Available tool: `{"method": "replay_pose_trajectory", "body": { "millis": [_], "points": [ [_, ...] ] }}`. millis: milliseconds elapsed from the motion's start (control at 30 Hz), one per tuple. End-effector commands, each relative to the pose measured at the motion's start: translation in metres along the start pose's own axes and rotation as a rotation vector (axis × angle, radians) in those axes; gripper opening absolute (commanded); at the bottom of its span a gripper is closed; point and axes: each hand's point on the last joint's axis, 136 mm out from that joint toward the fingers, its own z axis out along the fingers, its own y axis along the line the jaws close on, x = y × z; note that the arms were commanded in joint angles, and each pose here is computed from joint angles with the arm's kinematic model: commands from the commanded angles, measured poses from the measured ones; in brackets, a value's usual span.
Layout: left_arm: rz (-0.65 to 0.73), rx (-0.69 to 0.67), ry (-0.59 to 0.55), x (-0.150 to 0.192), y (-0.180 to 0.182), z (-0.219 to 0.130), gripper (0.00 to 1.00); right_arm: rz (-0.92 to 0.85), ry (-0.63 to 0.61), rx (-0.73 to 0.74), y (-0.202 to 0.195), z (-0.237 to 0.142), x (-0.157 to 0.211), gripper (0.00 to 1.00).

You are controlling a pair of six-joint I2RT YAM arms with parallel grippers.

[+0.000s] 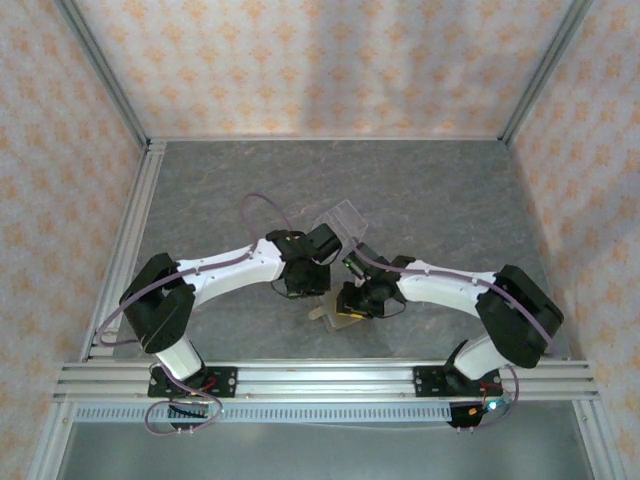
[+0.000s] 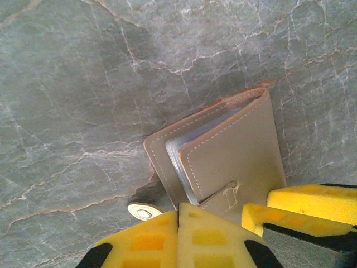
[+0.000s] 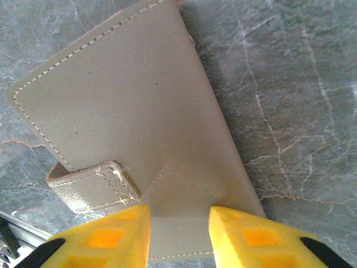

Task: Put the credit cards into the card holder
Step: Close the card holder at the bottom-center of the table, then turn over the card holder at the bottom-center of the table.

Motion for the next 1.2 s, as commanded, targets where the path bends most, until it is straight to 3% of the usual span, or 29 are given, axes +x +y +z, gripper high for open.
{"method": "replay_pose_trajectory", "body": {
  "millis": [0,567,833,1033,1167],
  "points": [
    [0.009,-0.004,0.042,0.008,0.001,0.014,0.00,0.013,-0.018,0.106,-0.018,0.009,-0.004,0.36],
    [-0.019,-0.051,0.109,0.039,0.037,0.058,0.00,0.048,-0.014,0.031,-0.001,0.006,-0.006,0.39],
    [-0.019,-0.113,0.123,0.049,0.060,0.069,0.00,-0.006,-0.089,-0.050,0.022,-0.035,-0.021,0.51],
    [-0.002,-0.104,0.083,0.038,0.052,0.050,0.00,-0.008,-0.097,-0.072,0.015,-0.047,-0.027,0.53],
    [0.005,-0.059,0.028,0.024,0.033,0.023,0.00,-0.005,-0.086,-0.070,0.011,-0.043,-0.025,0.46]
  ]
}}
